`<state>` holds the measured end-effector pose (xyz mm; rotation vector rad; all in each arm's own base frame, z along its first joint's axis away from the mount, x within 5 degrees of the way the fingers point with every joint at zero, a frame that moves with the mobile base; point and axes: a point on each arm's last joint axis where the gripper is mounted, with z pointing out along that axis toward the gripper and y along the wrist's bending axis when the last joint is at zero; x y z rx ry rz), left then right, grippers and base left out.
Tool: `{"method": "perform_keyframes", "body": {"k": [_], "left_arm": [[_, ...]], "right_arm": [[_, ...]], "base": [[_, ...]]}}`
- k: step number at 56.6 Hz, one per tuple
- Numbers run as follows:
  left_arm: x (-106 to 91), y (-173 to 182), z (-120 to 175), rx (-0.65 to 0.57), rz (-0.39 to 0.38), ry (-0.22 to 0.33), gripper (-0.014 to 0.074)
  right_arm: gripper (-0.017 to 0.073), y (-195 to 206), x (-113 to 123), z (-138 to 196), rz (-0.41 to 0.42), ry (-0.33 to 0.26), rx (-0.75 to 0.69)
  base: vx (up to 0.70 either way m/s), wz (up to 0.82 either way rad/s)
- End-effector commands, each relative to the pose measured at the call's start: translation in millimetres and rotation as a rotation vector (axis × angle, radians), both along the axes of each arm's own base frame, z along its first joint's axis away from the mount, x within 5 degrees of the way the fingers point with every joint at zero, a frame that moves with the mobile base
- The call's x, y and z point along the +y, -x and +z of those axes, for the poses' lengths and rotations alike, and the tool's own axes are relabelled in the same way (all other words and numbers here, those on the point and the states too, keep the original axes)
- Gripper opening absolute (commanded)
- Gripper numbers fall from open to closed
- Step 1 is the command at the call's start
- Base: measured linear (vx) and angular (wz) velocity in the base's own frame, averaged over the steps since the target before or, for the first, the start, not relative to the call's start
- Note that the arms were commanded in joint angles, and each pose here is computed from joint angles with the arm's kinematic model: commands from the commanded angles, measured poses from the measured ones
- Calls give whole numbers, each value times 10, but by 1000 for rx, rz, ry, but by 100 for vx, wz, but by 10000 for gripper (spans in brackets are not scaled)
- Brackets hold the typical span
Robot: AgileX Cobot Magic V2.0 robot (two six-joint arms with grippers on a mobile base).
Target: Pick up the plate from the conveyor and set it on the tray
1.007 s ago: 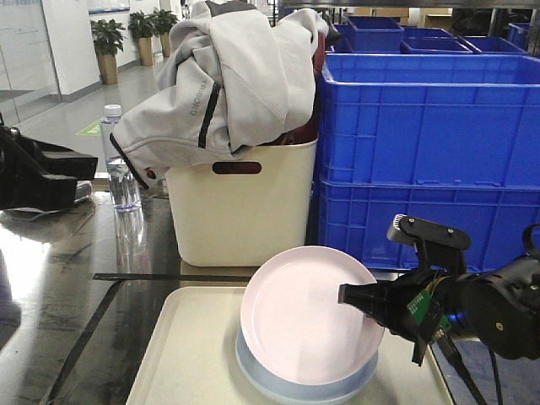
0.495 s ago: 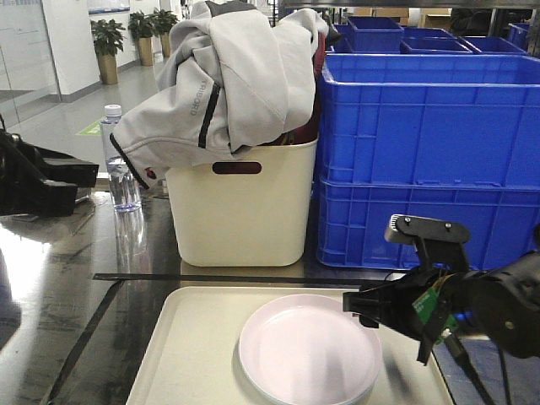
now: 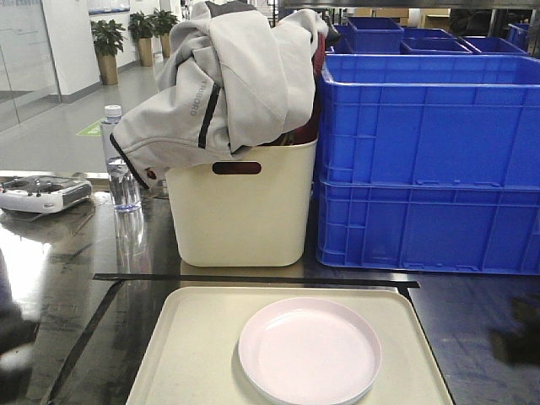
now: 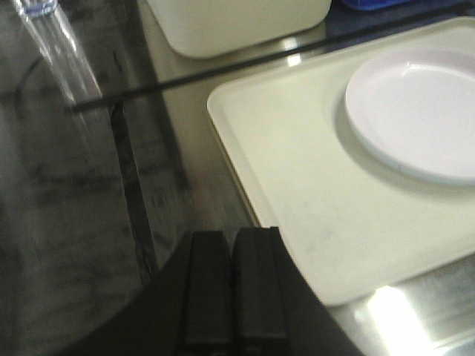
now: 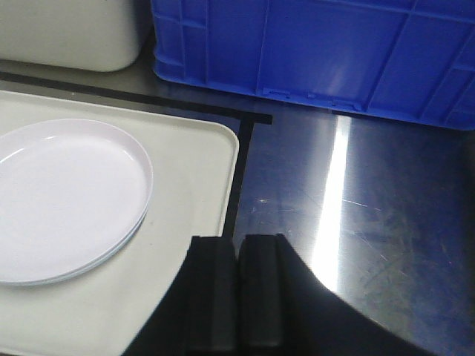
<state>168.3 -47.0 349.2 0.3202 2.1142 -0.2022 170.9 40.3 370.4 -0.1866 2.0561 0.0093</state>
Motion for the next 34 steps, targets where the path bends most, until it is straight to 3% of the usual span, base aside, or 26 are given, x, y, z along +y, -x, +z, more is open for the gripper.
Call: {"method": "perform_keyframes", "body": {"k": [1, 13, 34], "left_arm": [[56, 188, -73, -129, 35, 70, 0], [144, 531, -447, -156, 48, 89, 0], [160, 605, -465, -168, 46, 93, 0]], "right_arm": [[-13, 275, -71, 34, 51, -19, -188], [-10, 566, -163, -354, 64, -24, -198], [-10, 563, -158, -364, 64, -33, -200]], "base": [[0, 0], [0, 0], [0, 0]]}}
